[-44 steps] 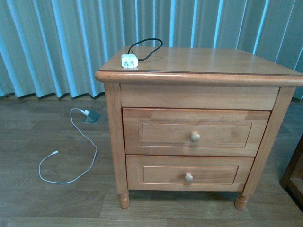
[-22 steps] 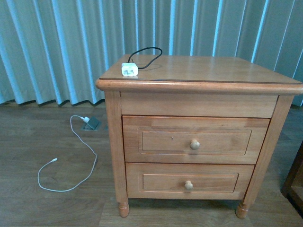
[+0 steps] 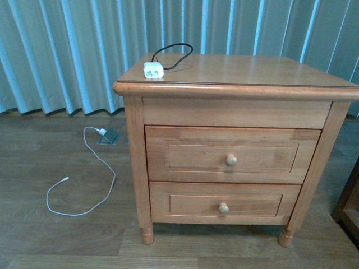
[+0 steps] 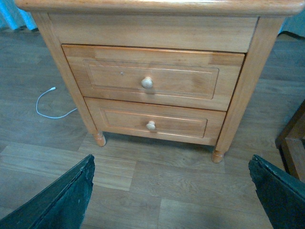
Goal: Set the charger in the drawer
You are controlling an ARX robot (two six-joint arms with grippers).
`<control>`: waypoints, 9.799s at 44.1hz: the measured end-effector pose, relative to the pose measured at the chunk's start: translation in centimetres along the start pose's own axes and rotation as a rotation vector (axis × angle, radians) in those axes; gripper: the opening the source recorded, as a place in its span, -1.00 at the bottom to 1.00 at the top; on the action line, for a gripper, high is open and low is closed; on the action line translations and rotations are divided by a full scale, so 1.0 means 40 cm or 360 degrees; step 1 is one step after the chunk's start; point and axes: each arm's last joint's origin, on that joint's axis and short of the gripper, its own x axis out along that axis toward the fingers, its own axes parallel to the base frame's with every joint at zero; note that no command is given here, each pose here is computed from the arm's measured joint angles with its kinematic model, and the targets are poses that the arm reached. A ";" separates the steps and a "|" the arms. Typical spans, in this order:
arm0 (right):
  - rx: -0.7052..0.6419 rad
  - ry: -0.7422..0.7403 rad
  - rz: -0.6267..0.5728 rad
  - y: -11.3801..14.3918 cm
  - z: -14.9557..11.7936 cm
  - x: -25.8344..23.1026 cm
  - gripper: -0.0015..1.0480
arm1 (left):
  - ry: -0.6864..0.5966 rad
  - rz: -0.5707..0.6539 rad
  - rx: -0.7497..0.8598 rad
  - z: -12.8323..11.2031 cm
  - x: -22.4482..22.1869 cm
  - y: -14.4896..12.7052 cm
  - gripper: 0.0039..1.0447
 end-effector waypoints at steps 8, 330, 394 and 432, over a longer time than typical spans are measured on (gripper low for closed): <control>-0.0044 0.0048 0.0003 0.040 0.036 0.122 0.84 | 0.0000 0.0000 -0.0001 0.000 0.000 0.000 0.89; -0.0017 -0.0406 -0.0349 -0.048 0.024 -0.114 0.84 | 0.0221 -0.0078 -0.0194 0.303 0.521 -0.229 0.89; -0.0017 -0.0406 -0.0349 -0.048 0.024 -0.114 0.84 | 0.0483 -0.0043 -0.0077 0.169 1.025 -0.465 0.05; -0.0017 -0.0406 -0.0349 -0.048 0.024 -0.114 0.84 | 0.0317 -0.0620 0.0121 0.286 0.642 -0.487 -0.25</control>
